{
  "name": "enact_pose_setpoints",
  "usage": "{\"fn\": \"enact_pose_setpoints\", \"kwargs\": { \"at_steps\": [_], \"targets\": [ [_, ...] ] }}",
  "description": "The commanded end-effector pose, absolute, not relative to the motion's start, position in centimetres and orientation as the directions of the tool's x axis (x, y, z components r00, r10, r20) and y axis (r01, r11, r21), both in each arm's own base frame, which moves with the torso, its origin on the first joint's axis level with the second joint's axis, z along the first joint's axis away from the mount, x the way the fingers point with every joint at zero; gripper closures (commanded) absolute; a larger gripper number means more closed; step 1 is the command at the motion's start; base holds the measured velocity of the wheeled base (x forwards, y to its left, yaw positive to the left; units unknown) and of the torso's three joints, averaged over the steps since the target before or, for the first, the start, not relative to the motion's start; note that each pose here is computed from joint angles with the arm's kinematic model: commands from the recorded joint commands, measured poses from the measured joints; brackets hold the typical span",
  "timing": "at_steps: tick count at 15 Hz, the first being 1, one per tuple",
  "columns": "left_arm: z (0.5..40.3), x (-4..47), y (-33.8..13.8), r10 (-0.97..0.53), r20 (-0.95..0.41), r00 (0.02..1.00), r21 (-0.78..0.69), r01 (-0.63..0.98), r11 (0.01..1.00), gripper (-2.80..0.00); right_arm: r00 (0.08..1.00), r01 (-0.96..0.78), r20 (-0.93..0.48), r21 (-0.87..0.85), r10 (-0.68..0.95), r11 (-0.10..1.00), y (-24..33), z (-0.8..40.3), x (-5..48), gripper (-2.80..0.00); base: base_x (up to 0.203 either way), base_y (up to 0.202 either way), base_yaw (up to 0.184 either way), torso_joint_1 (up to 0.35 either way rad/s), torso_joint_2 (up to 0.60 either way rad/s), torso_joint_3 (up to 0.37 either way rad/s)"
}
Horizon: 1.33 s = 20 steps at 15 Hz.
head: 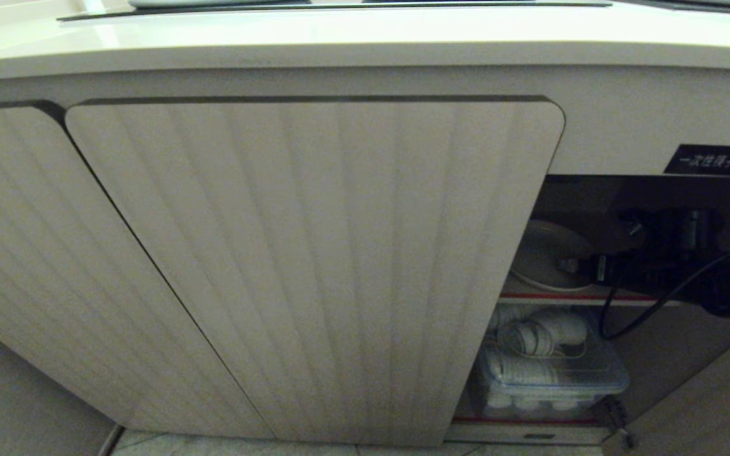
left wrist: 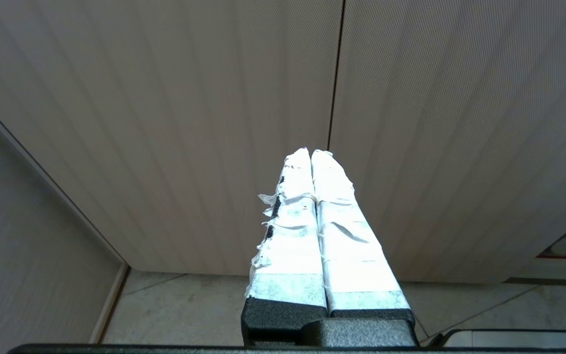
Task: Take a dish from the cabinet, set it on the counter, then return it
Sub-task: Take the plate from the cabinet
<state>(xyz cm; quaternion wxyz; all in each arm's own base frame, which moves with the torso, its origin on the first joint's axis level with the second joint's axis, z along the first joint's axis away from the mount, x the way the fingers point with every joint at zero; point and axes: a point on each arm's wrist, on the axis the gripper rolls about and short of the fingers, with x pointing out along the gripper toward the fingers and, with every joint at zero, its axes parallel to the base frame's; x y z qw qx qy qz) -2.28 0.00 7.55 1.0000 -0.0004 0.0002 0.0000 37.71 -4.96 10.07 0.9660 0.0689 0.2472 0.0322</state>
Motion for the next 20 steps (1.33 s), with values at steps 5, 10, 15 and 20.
{"fn": "enact_pose_setpoints", "kwargs": {
  "at_steps": [5,10,15,20],
  "targets": [
    [7.55,-2.28,0.0,0.0,0.0,1.0,-0.002,0.0,1.0,0.0,0.877,-0.034,-0.47,0.149,0.101,0.988,-4.82,9.89,37.87,-2.8,0.0,0.0,0.0,0.0,0.0,0.0],
    [7.55,-2.28,0.0,0.0,0.0,1.0,-0.002,0.0,1.0,0.0,0.874,-0.034,-0.474,0.151,0.103,0.988,-4.78,9.98,38.01,-2.8,0.0,0.0,0.0,0.0,0.0,0.0],
    [7.55,-2.28,0.0,0.0,0.0,1.0,-0.002,0.0,1.0,0.0,0.873,-0.038,-0.475,0.152,0.107,0.988,-4.6,9.96,38.03,-2.8,0.0,0.0,0.0,0.0,0.0,0.0],
    [7.55,-2.28,0.0,0.0,0.0,1.0,-0.002,0.0,1.0,0.0,0.863,-0.035,-0.494,0.156,0.108,0.987,-4.59,9.77,37.92,-2.8,0.0,0.0,0.0,0.0,0.0,0.0]
  ]
}}
